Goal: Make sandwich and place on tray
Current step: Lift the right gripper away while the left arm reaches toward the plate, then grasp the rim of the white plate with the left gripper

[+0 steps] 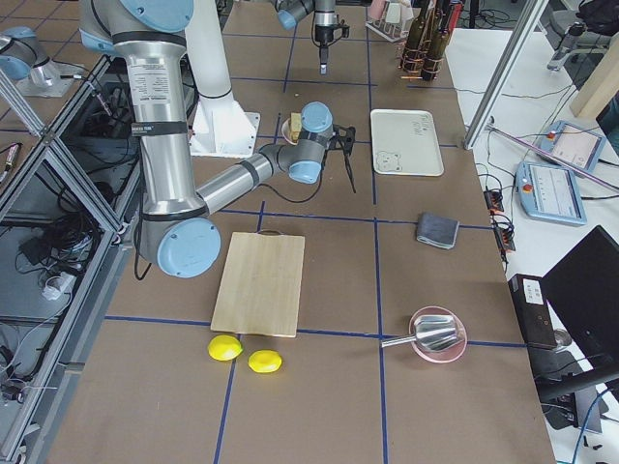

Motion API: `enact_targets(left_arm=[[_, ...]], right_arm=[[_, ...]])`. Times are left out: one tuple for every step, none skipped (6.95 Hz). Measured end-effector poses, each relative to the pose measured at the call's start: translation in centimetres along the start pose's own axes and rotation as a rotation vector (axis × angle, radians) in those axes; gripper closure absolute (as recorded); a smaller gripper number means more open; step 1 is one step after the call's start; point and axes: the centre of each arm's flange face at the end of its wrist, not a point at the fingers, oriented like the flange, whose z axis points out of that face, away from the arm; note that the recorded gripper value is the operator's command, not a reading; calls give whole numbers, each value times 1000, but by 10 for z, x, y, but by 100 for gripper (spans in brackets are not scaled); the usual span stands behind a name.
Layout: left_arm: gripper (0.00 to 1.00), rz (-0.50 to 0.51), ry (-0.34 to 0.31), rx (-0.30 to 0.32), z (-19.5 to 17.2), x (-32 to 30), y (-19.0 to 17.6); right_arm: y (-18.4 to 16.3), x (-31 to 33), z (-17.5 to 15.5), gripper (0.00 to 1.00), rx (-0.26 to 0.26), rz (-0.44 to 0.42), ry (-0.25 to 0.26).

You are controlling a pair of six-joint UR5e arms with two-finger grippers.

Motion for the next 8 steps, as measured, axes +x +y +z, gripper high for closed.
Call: enact_targets(left_arm=[[46, -37, -33, -22, 22, 22, 21], [47, -46, -70, -32, 44, 37, 36], [47, -44, -98, -23, 65, 48, 42], [53, -41, -111, -14, 81, 58, 43], [61, -40, -119, -13, 92, 63, 43], [68, -41, -124, -14, 99, 65, 43], [69, -42, -128, -17, 104, 67, 43], [69, -45, -129, -21, 109, 69, 45]], right_arm=[[0, 15, -6, 0, 7, -12, 18], [0, 22, -9, 0, 10, -16, 26], [0, 24, -9, 0, 13, -17, 30], [0, 25, -9, 0, 16, -18, 31], [-1, 26, -8, 0, 18, -18, 33], [-1, 26, -7, 0, 18, -17, 34], [-1, 27, -7, 0, 19, -17, 34], [-1, 27, -7, 0, 19, -17, 35]])
